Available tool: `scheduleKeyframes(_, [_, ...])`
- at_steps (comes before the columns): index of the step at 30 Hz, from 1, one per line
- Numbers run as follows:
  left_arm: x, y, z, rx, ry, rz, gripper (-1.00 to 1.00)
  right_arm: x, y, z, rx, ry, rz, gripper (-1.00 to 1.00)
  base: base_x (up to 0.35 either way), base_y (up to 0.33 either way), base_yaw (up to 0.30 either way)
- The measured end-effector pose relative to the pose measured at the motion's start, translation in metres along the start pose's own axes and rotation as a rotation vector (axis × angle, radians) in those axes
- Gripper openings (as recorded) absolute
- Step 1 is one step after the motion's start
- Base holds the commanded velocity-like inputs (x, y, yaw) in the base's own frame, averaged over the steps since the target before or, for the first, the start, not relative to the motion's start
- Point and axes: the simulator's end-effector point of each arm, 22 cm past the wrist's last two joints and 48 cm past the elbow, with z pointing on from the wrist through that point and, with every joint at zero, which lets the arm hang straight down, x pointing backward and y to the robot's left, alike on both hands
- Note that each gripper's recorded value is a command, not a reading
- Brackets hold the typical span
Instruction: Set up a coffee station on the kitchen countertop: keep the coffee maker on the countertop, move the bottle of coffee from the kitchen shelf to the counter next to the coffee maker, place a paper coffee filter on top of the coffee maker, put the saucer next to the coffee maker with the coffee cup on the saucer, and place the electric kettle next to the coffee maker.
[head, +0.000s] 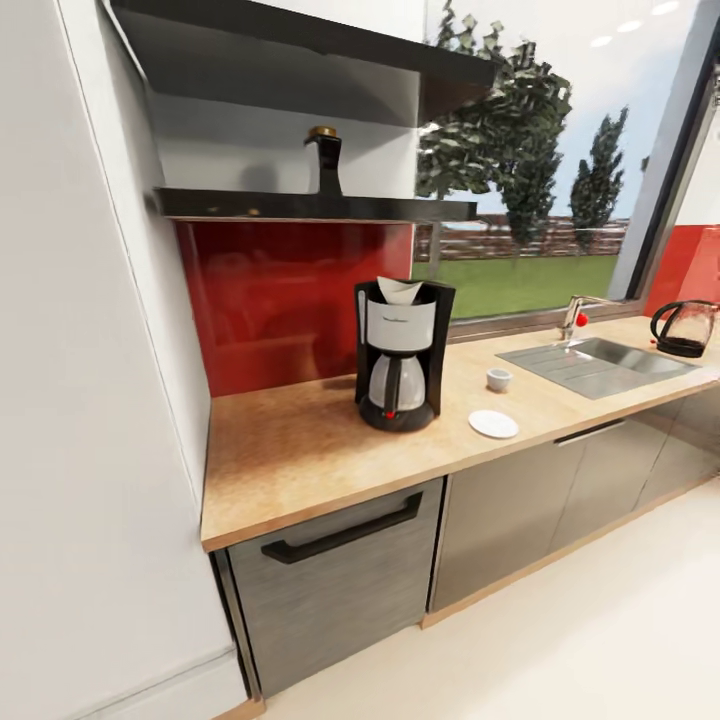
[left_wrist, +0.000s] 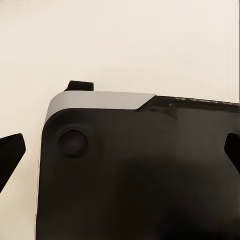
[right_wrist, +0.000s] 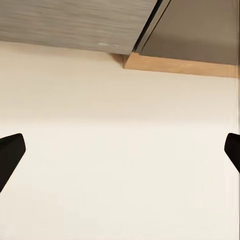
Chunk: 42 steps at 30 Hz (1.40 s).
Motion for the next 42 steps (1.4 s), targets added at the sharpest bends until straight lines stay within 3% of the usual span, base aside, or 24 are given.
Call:
scheduleKeyframes(9, [0.0,0.0,0.0,0.0,0.0,-0.001,1.0,0.006,-0.003,0.0,0.002,0.009,-0.005,1.0,0.038,-0.047,-0.164])
scheduleKeyframes(13, [0.0,0.0,0.0,0.0,0.0,-0.002,1.0,0.026,-0.011,-0.001,0.013,0.045,0.005,1.0,0.003,-0.003,-0.183])
scheduleKeyframes(19, [0.0,0.0,0.0,0.0,0.0,-0.003,1.0,0.076,-0.081,-0.008,0.155,0.115,0.143,1.0,0.0,0.0,-0.026])
scheduleKeyframes(23, [0.001,0.0,0.0,0.0,0.001,-0.003,1.0,0.091,-0.101,-0.012,0.205,0.14,0.192,1.0,0.0,0.0,-0.003])
scheduleKeyframes(33, [-0.002,0.0,0.0,0.0,-0.009,-0.002,1.0,0.096,-0.105,-0.013,0.217,0.149,0.203,1.0,0.006,-0.018,-0.09])
scheduleKeyframes(42, [-0.001,0.0,0.0,-0.001,-0.009,-0.001,1.0,0.097,-0.105,-0.014,0.218,0.149,0.203,1.0,0.108,-0.256,-0.004])
